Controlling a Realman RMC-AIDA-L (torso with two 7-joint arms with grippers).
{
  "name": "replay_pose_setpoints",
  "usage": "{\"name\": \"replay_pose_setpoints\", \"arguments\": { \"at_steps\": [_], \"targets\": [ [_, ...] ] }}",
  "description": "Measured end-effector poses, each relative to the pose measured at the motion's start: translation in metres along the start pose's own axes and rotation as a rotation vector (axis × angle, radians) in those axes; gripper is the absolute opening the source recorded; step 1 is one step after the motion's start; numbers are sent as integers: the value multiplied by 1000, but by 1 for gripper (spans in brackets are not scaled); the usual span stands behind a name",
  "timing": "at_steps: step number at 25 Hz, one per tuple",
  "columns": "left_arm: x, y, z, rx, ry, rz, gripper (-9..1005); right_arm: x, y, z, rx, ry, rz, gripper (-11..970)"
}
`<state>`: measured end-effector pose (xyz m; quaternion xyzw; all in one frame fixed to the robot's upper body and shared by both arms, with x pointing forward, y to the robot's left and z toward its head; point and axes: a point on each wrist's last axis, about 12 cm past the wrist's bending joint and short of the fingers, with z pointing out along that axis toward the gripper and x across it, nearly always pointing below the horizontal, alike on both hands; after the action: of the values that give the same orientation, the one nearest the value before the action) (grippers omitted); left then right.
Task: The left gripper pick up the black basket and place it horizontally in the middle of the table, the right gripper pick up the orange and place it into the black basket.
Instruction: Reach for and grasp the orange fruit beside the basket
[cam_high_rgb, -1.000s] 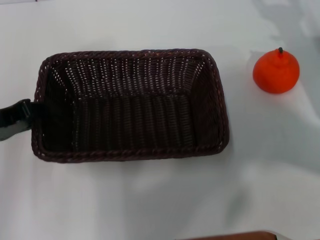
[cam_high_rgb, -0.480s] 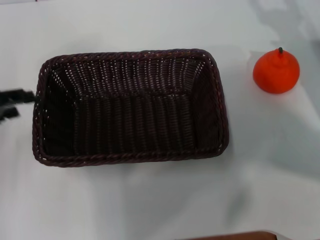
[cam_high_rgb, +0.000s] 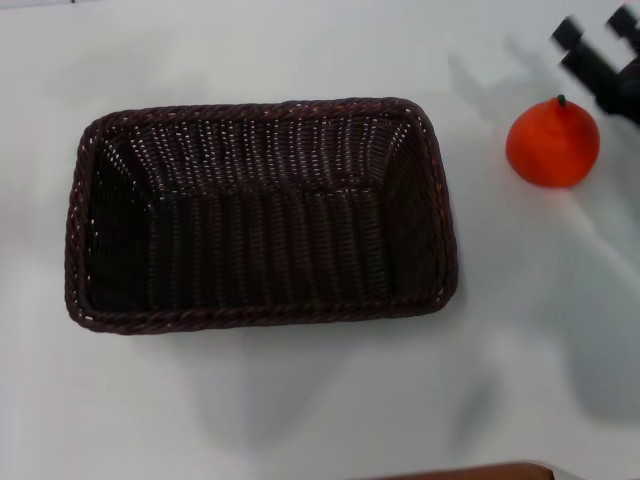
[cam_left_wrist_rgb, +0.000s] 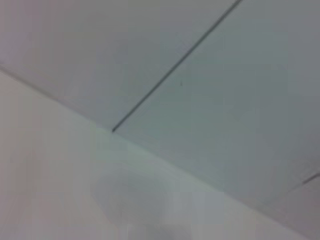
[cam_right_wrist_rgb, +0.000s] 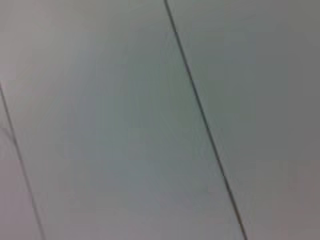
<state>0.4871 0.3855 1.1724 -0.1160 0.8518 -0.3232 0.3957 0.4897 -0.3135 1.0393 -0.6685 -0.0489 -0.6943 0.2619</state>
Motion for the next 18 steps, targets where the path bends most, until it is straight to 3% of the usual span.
{"name": "replay_pose_setpoints", "arguments": {
  "at_steps": [10,18],
  "targets": [
    [-2,9,15,55,-31,16,625,-24,-2,-25,-61,-84,54,830],
    [0,11,22,83,-25,9,624,-33,5,-29,-131,-131,72,822]
  ]
}}
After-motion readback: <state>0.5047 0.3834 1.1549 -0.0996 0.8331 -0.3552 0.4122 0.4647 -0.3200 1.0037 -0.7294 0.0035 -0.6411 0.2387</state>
